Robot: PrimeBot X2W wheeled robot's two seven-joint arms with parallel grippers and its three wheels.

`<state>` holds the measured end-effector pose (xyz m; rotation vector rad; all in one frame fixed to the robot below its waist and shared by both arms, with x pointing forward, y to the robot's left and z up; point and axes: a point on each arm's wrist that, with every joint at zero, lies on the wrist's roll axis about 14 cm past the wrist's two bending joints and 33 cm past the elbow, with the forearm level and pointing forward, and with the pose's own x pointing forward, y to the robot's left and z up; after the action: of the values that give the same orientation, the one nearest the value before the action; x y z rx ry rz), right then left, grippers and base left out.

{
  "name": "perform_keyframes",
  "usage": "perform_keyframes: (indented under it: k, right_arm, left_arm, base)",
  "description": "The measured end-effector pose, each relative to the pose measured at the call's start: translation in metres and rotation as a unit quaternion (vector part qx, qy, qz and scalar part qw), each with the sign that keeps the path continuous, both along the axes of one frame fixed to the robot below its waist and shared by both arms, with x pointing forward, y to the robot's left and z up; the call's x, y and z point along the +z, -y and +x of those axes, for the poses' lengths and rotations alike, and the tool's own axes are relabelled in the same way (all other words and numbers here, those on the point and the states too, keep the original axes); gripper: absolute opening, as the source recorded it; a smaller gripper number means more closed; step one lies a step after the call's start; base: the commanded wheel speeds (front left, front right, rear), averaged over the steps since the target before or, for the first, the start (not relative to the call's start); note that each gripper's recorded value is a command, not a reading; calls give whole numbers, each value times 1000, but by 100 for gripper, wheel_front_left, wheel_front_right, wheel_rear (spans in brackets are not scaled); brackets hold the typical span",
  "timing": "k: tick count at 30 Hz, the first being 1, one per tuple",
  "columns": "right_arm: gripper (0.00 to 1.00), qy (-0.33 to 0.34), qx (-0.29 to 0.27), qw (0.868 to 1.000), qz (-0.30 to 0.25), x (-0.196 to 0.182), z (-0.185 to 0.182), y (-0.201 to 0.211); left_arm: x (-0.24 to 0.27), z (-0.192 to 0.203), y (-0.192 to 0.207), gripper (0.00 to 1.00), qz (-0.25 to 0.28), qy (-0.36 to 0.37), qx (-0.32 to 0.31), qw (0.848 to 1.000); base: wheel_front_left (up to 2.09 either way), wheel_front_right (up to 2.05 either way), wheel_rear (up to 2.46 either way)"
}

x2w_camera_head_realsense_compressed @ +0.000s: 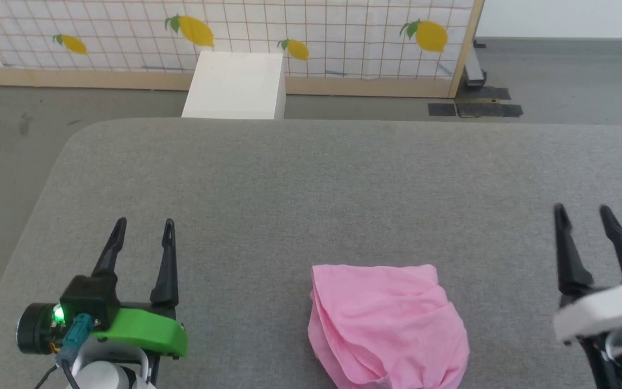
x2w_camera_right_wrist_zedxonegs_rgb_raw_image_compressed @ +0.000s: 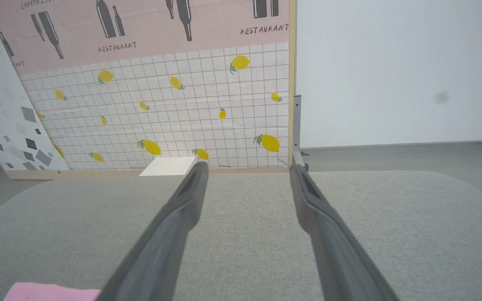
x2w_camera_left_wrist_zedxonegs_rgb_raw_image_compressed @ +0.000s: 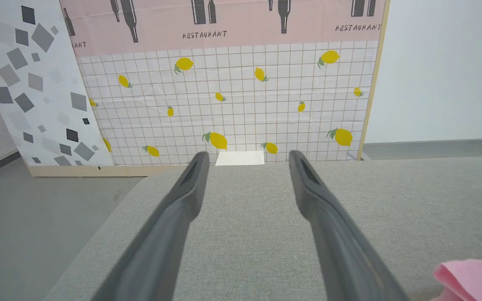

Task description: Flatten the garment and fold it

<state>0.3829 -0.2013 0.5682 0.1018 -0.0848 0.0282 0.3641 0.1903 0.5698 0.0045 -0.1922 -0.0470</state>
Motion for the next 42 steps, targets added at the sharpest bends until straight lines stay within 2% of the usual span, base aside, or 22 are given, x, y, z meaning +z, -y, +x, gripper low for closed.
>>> perform_keyframes:
  k: [5,12,19,31,36,40,42]
  right_arm:
    - [100,-37,-18,999,-10,-18,-23,15]
    - [100,-72,2,997,-10,-36,-44,1]
    - [100,-69,28,997,-7,-32,-45,-17]
    - [100,-84,39,996,-7,-38,-41,-24]
    - [100,-111,36,993,23,-45,-37,-19]
    - [100,-131,17,988,79,-47,-27,2]
    - [100,-165,12,982,87,-59,-22,14]
  left_arm:
    - [-8,-2,7,100,6,-11,-14,1000]
    - [-22,-3,15,100,8,-31,-30,999]
    - [-38,-3,18,100,6,-56,-38,998]
    - [-52,3,18,100,2,-76,-36,996]
    - [-51,6,15,100,0,-75,-30,997]
    - [-49,9,12,100,-5,-71,-24,997]
    - [-48,11,12,100,-9,-69,-22,997]
  base:
    - [0,0,0]
    - [0,0,0]
    - [0,0,0]
    - [0,0,0]
    - [0,0,0]
    - [0,0,0]
    - [0,0,0]
